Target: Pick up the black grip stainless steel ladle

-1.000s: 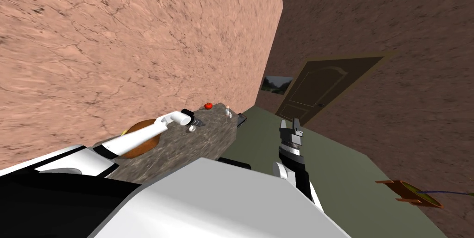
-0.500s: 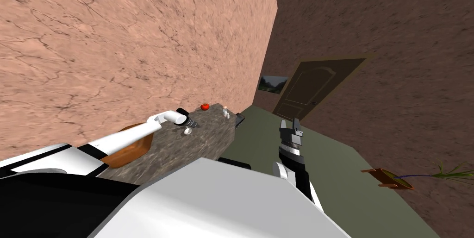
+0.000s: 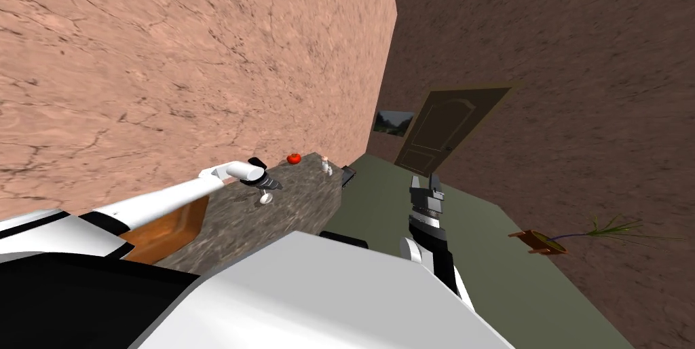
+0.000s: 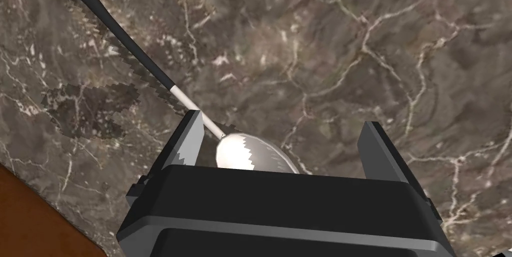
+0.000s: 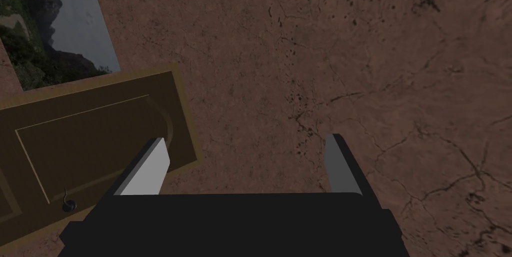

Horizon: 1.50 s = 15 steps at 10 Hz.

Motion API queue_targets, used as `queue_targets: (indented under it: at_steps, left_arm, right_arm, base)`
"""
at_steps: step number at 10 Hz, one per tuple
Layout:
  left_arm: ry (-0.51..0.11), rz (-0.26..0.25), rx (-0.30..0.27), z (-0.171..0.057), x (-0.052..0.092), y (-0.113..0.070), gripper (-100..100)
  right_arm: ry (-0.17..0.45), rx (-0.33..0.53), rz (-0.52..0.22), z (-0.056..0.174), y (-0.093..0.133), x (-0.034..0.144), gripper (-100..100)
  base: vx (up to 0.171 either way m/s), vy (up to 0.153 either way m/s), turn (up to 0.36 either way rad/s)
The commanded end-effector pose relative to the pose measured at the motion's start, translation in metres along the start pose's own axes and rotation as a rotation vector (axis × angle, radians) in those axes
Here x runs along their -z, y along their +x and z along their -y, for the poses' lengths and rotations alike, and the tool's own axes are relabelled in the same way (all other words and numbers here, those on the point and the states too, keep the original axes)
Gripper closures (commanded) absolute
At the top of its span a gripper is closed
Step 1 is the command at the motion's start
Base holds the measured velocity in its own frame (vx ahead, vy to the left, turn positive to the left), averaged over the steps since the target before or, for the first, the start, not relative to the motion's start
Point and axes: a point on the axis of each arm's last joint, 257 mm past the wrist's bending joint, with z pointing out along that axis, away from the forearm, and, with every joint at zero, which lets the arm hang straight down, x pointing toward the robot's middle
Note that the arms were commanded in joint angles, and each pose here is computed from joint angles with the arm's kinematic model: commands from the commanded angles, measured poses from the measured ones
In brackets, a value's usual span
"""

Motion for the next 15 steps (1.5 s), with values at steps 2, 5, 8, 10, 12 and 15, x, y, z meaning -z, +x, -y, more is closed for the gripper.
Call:
queue_targets:
  at_steps: [2,5,8,10,12,15]
  left_arm:
    - [0.035,0.084,0.153,0.033,0.004,-0.027,-100]
    - [0.071,0.140,0.296,0.060,0.007,-0.049,-100]
    - [0.121,0.227,0.485,0.096,0.016,-0.088,-100]
    - [0.146,0.265,0.579,0.111,0.021,-0.107,-100]
    - [0.169,0.298,0.669,0.123,0.025,-0.125,-100]
    - [0.204,0.357,0.811,0.139,0.030,-0.159,-100]
  right_arm:
    - [0.000,0.000,0.000,0.000,0.000,0.000,0]
    - [0.000,0.000,0.000,0.000,0.000,0.000,0]
    - [0.000,0.000,0.000,0.000,0.000,0.000,0]
    - [0.000,0.000,0.000,0.000,0.000,0.000,0]
    - [0.000,0.000,0.000,0.000,0.000,0.000,0]
    - [0.000,0.000,0.000,0.000,0.000,0.000,0]
  base:
    - [0.043,0.001,-0.121]
    - [0.045,0.003,-0.109]
    - [0.051,0.003,-0.105]
    - [0.050,0.010,-0.077]
    - [0.071,0.004,-0.113]
    - [0.044,0.003,-0.059]
